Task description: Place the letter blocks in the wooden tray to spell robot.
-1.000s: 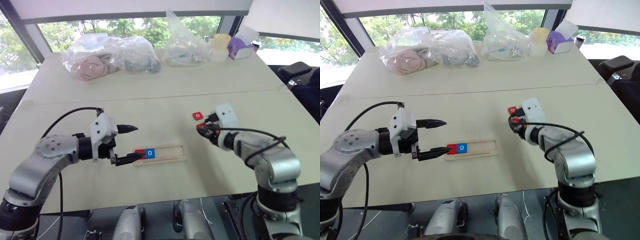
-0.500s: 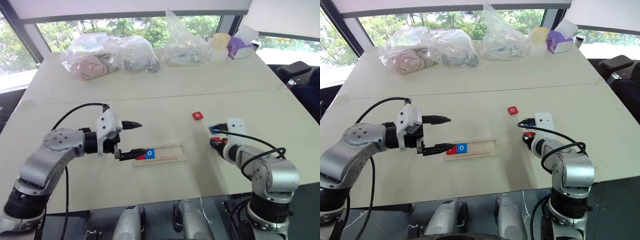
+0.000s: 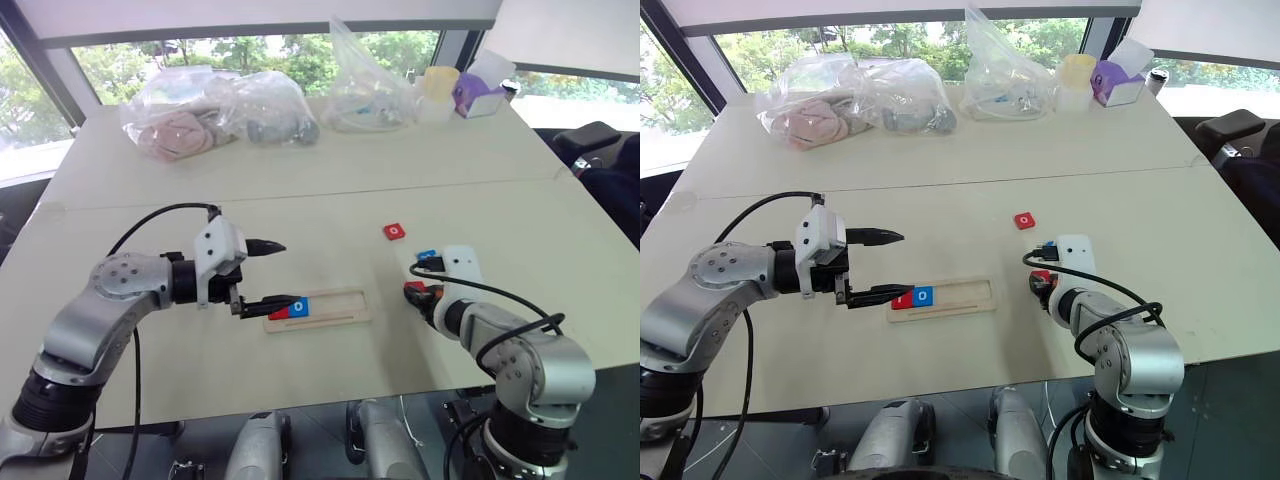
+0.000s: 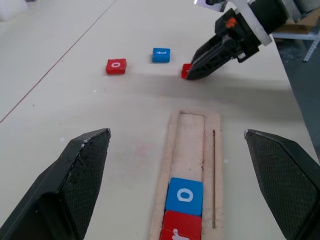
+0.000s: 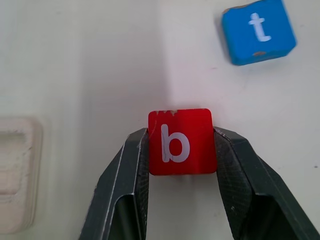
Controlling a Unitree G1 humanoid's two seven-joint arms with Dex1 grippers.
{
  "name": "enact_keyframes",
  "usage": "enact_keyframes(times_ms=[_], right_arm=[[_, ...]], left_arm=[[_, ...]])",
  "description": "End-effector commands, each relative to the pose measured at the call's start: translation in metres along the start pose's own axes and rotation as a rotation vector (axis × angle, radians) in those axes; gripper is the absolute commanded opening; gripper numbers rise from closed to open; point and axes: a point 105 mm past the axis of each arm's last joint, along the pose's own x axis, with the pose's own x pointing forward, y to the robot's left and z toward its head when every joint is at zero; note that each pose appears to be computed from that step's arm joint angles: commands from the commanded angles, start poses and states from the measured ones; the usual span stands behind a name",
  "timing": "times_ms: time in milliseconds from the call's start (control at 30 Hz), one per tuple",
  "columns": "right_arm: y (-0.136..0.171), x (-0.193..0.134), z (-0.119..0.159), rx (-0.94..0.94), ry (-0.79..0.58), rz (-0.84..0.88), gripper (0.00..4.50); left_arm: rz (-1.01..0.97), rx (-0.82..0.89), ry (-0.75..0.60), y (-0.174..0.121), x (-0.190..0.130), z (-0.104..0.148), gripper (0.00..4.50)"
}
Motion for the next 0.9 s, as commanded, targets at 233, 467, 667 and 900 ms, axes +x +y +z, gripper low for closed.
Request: enact_keyframes(times_ms=[233,467,667,900], right_arm=[[0.001,-0.009,-0.006,-0.117,0.019,0.003,4.24],[0.003,-0.033,0.024,-0.351,-0.005,0.215,4.45],[0.005,-0.055,0.046,-0.702,-0.098,0.564,4.45],[-0.024,-0.034,0.036,-0.968,-0.046,0.708,4.45]], left_arm=[[-0.005,0.037,-0.02,0.0,0.0,0.005,4.5],[-0.007,0.038,-0.014,0.001,-0.001,0.003,4.5],[-0.002,0.054,-0.02,0.006,0.0,0.006,4.5],[0.025,0.071,-0.004,0.011,-0.006,0.005,4.5]])
